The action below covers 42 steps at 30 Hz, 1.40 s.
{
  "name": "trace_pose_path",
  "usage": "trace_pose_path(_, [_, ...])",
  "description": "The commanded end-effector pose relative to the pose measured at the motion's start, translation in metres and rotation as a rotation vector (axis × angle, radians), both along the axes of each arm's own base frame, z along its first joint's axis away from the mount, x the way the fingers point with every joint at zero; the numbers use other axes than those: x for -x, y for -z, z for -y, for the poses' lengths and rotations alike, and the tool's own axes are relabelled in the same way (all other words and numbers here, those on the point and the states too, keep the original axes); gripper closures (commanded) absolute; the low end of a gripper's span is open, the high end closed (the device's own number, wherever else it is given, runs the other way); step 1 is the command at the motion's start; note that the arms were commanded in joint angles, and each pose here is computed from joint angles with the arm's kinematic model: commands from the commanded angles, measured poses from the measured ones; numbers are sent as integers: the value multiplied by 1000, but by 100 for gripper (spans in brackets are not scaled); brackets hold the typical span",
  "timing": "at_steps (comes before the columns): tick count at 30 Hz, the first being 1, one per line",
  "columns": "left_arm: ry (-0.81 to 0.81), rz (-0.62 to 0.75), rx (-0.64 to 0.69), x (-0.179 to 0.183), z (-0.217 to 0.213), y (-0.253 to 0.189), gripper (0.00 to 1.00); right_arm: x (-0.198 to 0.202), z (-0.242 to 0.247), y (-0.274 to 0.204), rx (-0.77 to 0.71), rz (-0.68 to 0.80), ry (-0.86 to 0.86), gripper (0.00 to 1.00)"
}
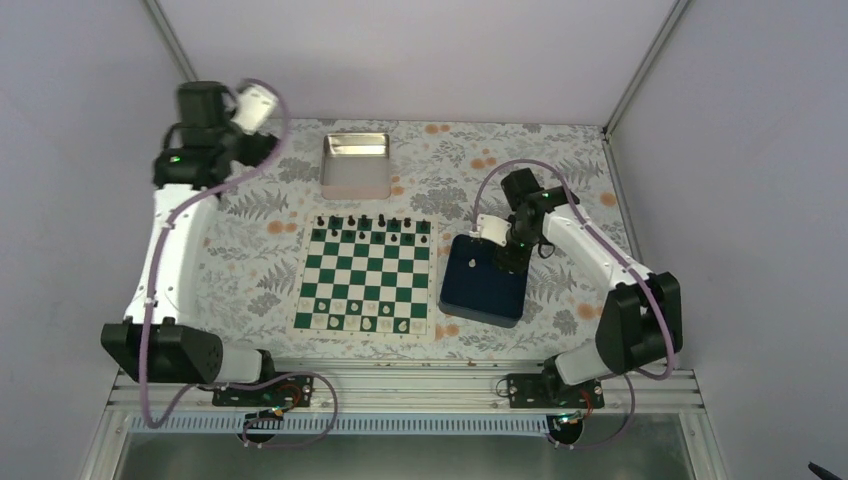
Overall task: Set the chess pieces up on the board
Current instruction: Pick up the chess piece from the storage box.
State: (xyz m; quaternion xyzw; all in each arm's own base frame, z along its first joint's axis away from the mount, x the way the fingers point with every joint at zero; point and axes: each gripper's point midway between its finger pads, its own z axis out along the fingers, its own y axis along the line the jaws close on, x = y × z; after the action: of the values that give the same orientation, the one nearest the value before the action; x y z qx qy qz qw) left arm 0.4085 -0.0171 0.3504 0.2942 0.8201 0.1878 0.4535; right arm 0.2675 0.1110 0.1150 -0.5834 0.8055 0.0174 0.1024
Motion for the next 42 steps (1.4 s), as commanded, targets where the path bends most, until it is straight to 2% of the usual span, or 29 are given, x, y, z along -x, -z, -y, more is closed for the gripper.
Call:
trace_pose_path(1, [-106,121,230,-8,-57,-13,0,-8,9,17,63,-9,54,37])
trace_pose_path(4, [-160,133,306,-6,-79,3,0,-8,10,28,81,-37,63,40])
trace_pose_path(7, [-156,112,351,-5,-82,21,0,-10,17,42,119,-36,84,40])
trace_pose_path(26, [-129,53,434,-12,-78,44,0,-22,27,82,167,-27,108,43])
trace_pose_path(32, [-118,48,438,-12,-76,43,0,-19,28,92,177,-61,108,54])
trace_pose_path(42, [-98,38,443,-10,-72,45,0,-17,37,94,205,-59,126,62])
